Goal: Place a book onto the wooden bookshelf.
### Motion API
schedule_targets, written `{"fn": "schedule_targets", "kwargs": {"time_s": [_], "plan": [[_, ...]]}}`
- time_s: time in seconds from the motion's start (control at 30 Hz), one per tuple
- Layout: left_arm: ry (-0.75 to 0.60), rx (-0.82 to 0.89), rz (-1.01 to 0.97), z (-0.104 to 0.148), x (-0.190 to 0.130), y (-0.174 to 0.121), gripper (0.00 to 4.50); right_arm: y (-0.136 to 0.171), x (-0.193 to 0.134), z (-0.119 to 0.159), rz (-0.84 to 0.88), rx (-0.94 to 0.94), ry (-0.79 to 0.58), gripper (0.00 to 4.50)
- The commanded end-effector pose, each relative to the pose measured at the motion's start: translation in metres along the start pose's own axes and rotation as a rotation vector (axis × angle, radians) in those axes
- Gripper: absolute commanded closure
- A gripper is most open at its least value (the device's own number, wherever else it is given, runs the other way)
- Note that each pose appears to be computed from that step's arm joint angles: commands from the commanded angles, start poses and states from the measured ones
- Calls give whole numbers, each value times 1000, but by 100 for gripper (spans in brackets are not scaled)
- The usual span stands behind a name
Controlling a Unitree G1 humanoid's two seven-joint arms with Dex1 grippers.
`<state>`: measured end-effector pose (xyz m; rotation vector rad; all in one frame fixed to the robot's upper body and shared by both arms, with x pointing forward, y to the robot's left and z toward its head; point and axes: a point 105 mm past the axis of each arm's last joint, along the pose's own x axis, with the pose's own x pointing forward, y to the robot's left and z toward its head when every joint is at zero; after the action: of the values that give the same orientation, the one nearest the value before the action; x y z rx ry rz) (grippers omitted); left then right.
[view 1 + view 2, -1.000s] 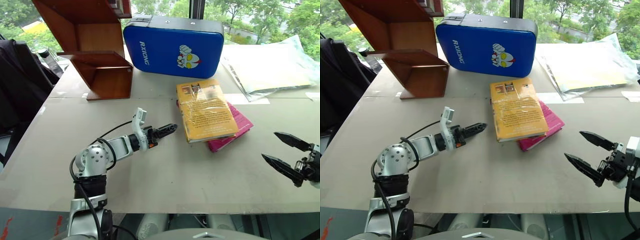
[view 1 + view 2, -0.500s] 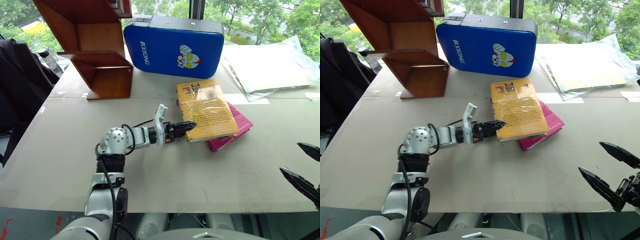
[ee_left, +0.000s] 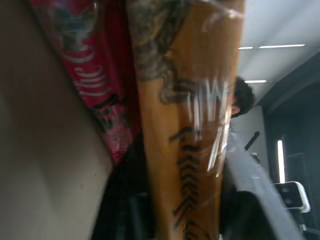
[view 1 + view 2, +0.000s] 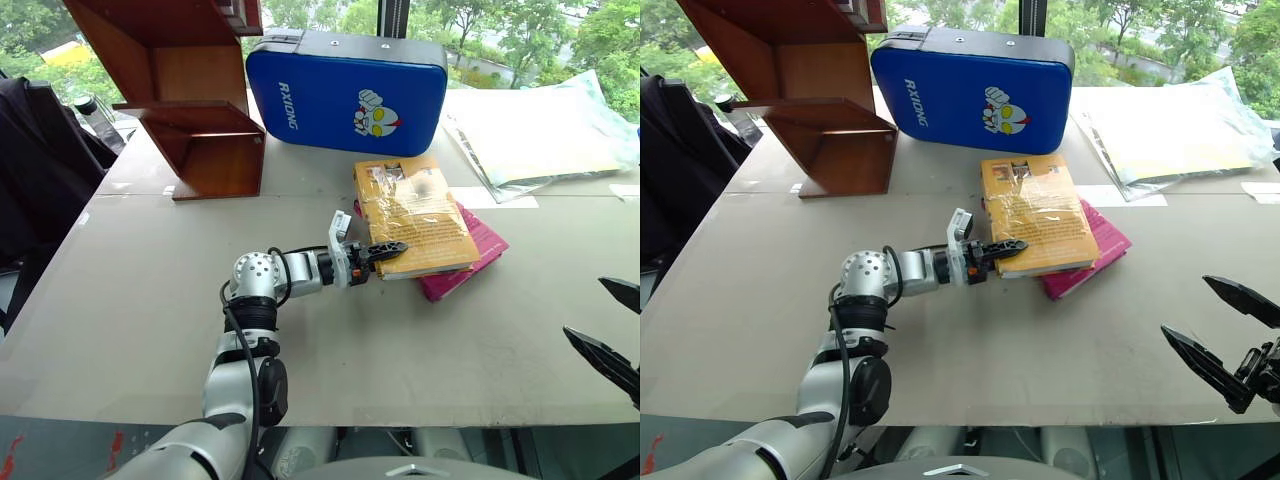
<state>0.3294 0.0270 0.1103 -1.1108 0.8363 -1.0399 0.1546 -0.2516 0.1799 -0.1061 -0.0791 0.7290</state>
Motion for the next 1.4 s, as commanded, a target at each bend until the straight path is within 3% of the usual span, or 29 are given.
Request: {"fn": "schedule_targets", "kwargs": {"time_s": [0.03, 0.17, 0.33, 0.43, 0.57, 0.67, 0.77, 0.83, 0.9, 1.07, 1.4], "plan": [[-17, 81, -91, 5, -7, -25, 445, 1, 0, 5, 23, -34, -15, 0], [-36, 635, -213, 5, -28, -95, 445, -2, 1, 6, 30, -31, -40, 0], [-108, 1422, -170, 22, -59, -151, 445, -9, 13, 12, 55, -15, -109, 0], [-73, 1896, 0, 40, -75, -159, 445, -13, 24, 18, 87, 2, -154, 0], [-141, 2465, 427, 100, -118, -201, 445, -20, 52, 35, 170, 31, -253, 0], [-13, 2784, 769, 125, -155, -228, 445, -21, 85, 55, 253, 48, -326, 0], [47, 2889, 960, 138, -179, -247, 445, -18, 104, 69, 311, 62, -371, 0], [163, 2902, 1081, 144, -195, -249, 445, -15, 119, 80, 355, 87, -424, 0], [303, 2845, 1232, 153, -217, -241, 445, -12, 133, 89, 400, 109, -464, 0], [432, 2676, 1466, 166, -259, -224, 445, -15, 161, 88, 360, 104, -434, 0], [397, 2556, 1639, 182, -285, -214, 445, -20, 177, 90, 276, 49, -383, 0]]}}
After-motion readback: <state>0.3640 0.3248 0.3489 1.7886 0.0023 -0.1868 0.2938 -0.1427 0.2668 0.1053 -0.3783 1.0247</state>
